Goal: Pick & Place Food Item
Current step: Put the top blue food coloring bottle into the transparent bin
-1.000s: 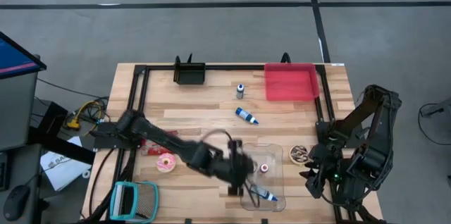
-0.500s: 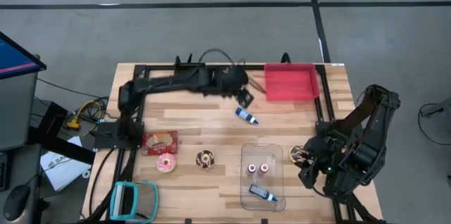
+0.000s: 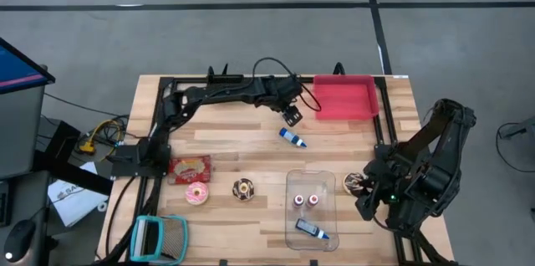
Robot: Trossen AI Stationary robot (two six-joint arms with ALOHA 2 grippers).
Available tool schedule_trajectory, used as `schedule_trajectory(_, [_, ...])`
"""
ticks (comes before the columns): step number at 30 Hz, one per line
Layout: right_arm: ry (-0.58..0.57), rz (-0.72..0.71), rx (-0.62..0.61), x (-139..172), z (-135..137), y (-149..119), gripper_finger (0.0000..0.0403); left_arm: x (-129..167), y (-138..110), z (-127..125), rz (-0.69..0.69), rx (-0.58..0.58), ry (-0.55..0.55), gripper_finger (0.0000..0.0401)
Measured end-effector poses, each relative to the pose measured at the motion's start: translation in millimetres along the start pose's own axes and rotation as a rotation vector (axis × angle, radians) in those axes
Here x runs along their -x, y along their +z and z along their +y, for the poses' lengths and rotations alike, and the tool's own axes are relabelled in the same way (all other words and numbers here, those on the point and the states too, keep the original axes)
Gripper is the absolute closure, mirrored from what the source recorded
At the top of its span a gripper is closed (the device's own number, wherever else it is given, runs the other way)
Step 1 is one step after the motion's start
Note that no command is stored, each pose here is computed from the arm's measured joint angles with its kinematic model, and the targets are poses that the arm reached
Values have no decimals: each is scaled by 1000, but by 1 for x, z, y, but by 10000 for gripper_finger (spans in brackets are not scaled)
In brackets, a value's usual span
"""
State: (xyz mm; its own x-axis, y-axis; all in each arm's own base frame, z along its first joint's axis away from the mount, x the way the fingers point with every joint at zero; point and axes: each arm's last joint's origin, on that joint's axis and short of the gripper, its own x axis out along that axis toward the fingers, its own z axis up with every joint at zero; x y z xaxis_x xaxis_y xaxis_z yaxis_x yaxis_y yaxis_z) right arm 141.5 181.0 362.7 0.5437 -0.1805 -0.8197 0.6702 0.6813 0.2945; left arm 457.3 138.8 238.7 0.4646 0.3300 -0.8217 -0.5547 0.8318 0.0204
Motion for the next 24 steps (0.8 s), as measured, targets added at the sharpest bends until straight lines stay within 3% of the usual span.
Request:
schedule_trajectory(5, [17,3,-26,5,-5,4,228,-15,-3,6,10,-6,77,174])
schedule_trajectory(15, [14,-5,-34,5,-5,5,228,-28,-2,24,27,23,114,187])
schedule_trajectory(20, [15,-14,-34,5,-5,5,228,-31,-4,33,68,64,94,247])
schedule_trajectory(24, [14,-17,-36,5,-5,6,228,-31,-8,35,120,93,70,340])
